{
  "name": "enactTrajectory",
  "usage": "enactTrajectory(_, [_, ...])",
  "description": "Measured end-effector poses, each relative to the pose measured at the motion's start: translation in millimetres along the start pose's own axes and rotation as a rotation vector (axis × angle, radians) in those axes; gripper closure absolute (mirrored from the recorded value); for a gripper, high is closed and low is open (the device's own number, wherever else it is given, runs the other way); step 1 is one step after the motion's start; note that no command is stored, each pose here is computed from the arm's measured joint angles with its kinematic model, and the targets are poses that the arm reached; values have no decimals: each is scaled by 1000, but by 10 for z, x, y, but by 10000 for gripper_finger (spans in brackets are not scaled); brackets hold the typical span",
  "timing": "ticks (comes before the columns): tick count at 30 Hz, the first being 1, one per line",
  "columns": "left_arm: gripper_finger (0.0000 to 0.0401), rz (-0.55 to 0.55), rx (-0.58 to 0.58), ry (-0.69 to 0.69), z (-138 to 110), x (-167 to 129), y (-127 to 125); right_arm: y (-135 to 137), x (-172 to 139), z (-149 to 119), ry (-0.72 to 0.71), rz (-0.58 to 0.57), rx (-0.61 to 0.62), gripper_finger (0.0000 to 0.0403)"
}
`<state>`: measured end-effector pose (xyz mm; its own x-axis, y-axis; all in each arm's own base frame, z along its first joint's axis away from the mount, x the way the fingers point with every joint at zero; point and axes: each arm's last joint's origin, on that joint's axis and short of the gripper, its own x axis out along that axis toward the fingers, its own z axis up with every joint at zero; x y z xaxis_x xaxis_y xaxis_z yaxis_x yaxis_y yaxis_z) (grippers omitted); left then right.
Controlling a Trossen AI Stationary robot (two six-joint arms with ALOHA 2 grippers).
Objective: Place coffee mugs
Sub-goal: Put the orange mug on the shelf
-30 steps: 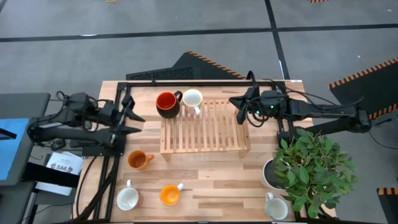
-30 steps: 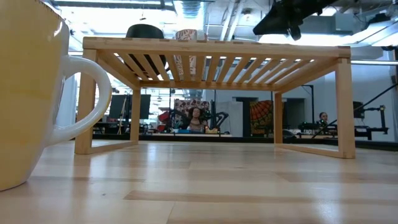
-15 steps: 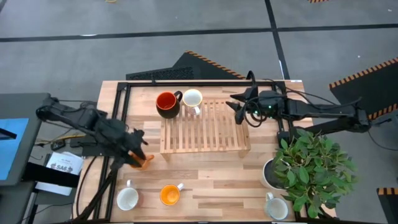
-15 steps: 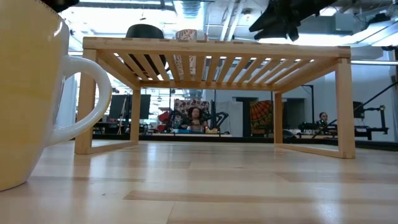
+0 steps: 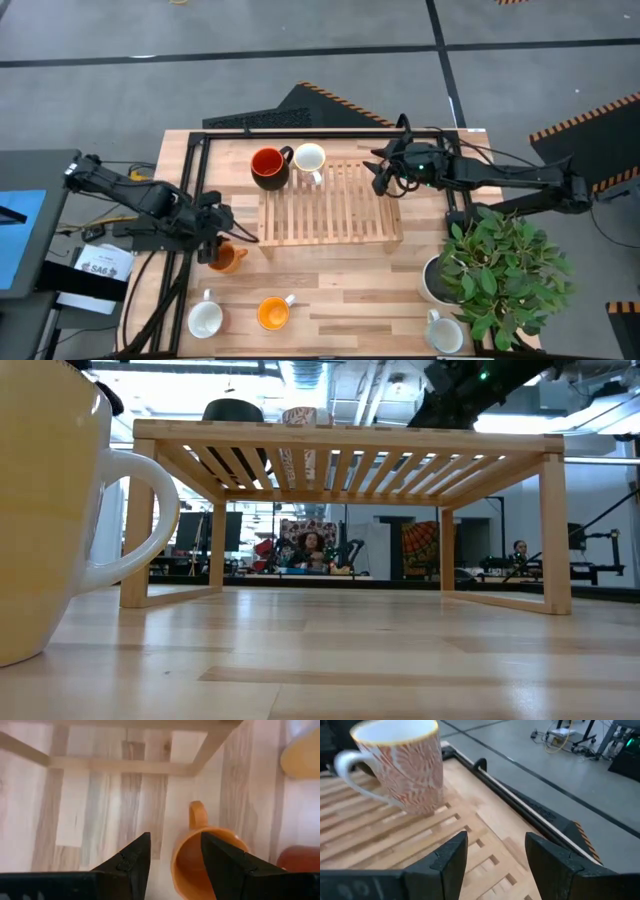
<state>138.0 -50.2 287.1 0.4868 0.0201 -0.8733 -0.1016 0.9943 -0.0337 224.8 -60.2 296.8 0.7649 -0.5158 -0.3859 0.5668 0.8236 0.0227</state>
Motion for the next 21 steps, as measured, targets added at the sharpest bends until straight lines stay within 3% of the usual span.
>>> enactTrajectory(9, [243,-42,-77,148,-262,377,5,19,46,-27,20,-1,-11,177])
enactTrajectory(21, [243,-37,-68,186,-395,571,20,22,74,-47,34,-5,-12,177])
